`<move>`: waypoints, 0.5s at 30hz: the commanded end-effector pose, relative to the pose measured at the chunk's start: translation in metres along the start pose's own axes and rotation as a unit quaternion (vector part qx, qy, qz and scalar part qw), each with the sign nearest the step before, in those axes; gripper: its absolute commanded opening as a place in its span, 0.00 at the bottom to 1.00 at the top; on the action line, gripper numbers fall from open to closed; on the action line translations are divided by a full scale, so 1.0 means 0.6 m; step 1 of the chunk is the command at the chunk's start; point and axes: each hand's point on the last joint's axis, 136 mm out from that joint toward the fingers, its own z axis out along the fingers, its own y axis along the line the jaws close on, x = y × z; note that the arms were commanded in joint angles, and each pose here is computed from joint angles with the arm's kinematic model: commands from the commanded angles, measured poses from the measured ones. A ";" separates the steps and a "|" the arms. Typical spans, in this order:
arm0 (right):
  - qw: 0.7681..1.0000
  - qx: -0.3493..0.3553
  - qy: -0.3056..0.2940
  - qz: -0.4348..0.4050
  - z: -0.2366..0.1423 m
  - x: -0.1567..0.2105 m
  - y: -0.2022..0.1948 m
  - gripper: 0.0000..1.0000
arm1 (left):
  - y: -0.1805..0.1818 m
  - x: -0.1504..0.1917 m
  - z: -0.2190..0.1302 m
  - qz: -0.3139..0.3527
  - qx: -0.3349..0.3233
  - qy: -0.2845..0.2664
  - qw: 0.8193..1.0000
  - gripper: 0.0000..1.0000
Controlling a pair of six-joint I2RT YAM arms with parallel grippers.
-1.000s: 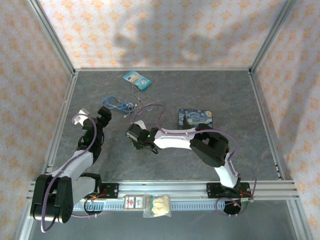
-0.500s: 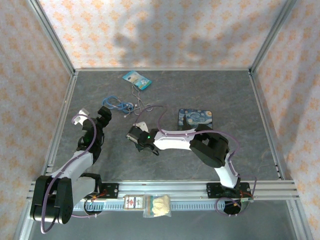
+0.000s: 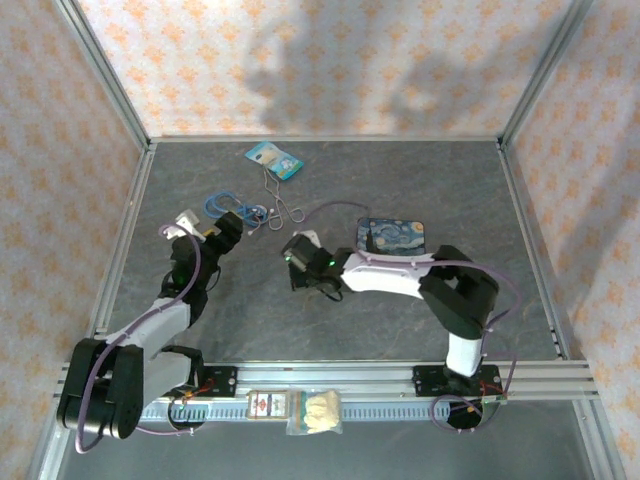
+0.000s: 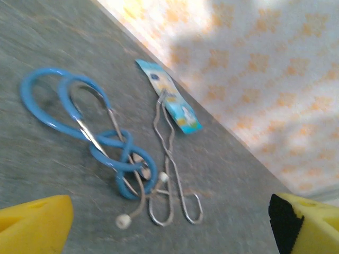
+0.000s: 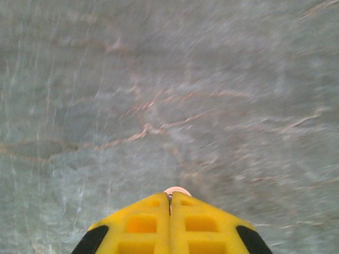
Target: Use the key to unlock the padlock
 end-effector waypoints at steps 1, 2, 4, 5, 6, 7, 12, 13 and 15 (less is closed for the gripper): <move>0.996 -0.076 0.004 0.055 -0.013 -0.013 0.007 0.00 | -0.054 -0.005 0.004 -0.003 0.057 0.003 0.998 0.95; 0.993 -0.090 0.012 0.076 -0.012 -0.008 0.004 0.00 | -0.052 -0.002 0.005 -0.009 0.055 0.005 0.998 0.95; 0.987 -0.115 0.016 0.111 -0.015 -0.007 0.004 0.00 | -0.058 0.006 0.005 -0.021 0.065 0.011 0.998 0.95; 0.983 -0.127 0.013 0.135 -0.019 -0.011 0.004 0.00 | -0.064 0.013 0.004 -0.025 0.075 0.017 0.997 0.94; 0.978 -0.138 0.008 0.159 -0.023 -0.018 0.002 0.00 | -0.072 0.023 0.004 -0.027 0.087 0.028 0.995 0.94; 0.972 -0.146 0.001 0.182 -0.028 -0.029 0.000 0.00 | -0.082 0.032 0.003 -0.026 0.100 0.037 0.994 0.93; 0.943 -0.184 -0.057 0.273 -0.069 -0.107 -0.025 0.00 | -0.140 0.082 -0.020 -0.015 0.200 0.085 0.976 0.78; 0.940 -0.186 -0.070 0.279 -0.078 -0.123 -0.029 0.00 | -0.149 0.091 -0.025 -0.011 0.217 0.094 0.972 0.71; 0.933 -0.190 -0.094 0.290 -0.097 -0.154 -0.039 0.00 | -0.170 0.114 -0.035 0.003 0.252 0.119 0.960 0.63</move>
